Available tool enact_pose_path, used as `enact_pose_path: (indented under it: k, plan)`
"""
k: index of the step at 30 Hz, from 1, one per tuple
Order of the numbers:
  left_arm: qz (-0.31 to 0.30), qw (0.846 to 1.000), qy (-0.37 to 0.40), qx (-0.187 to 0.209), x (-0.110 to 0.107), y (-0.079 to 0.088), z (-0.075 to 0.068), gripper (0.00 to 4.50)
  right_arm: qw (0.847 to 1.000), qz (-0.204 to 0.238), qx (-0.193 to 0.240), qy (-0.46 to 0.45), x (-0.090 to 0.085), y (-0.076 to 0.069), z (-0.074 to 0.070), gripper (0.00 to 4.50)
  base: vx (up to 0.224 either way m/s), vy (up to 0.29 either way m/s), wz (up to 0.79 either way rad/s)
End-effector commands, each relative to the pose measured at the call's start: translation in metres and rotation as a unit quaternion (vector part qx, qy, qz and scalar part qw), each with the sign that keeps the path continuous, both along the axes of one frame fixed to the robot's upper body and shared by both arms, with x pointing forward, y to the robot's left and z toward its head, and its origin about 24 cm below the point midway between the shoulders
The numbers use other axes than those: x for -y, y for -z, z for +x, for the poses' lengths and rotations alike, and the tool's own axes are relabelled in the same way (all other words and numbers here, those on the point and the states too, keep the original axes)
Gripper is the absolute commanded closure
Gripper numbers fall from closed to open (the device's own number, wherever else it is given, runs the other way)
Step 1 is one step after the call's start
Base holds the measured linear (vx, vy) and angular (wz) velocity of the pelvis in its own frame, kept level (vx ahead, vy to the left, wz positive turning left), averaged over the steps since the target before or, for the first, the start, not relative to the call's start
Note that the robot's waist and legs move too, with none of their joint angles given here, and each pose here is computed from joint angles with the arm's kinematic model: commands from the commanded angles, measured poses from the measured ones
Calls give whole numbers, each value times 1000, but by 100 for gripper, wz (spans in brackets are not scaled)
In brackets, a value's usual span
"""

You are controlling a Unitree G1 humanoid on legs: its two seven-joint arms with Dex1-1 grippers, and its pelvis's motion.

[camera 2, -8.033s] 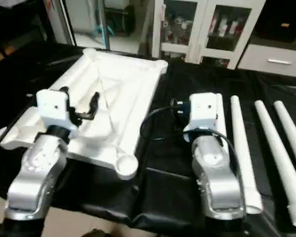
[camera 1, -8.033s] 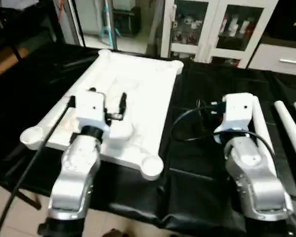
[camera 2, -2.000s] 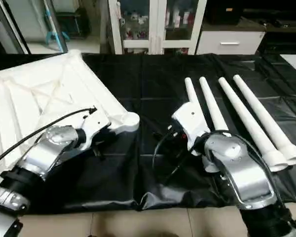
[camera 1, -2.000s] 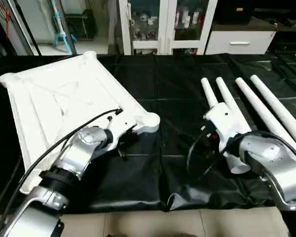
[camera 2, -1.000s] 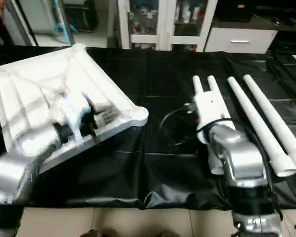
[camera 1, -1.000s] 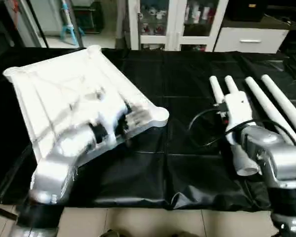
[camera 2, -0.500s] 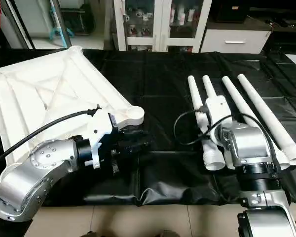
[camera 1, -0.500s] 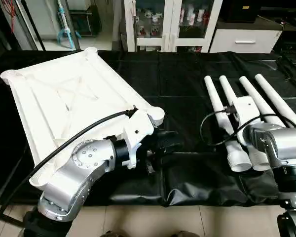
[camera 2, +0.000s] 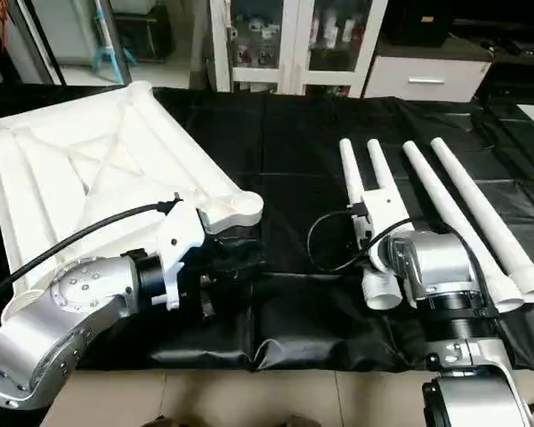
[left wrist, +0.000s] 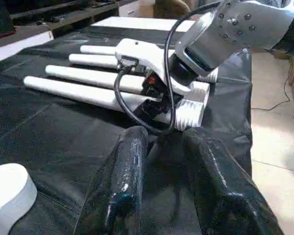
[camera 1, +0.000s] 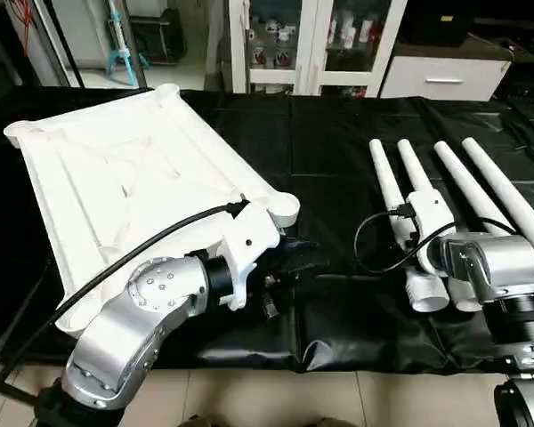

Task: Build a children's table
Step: Pick table leg

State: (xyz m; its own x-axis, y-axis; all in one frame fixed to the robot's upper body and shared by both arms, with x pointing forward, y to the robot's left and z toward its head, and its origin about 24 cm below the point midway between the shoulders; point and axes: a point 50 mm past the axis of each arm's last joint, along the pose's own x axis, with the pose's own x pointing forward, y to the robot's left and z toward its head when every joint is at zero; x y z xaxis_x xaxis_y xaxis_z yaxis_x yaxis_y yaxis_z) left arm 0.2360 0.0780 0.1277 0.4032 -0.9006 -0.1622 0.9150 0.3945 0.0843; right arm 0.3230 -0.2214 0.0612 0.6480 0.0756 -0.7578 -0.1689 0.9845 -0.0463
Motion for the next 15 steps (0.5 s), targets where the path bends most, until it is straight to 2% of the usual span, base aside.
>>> enact_pose_path:
  k: [1,9,14,15]
  plan:
    - [6,1000,1,13,2,-3,-1,297,1000,0,-7,7,2,2,-1,126,0,0,0]
    - [3,1000,-15,15,-2,-5,4,297,1000,8,17,21,1,-2,1,198,0,0,0]
    - [-18,995,-99,9,-11,-8,22,297,996,27,87,3,-14,-23,3,242,0,0,0]
    - [-40,991,-128,5,-14,-12,29,272,993,35,112,-7,-20,-32,3,251,0,0,0]
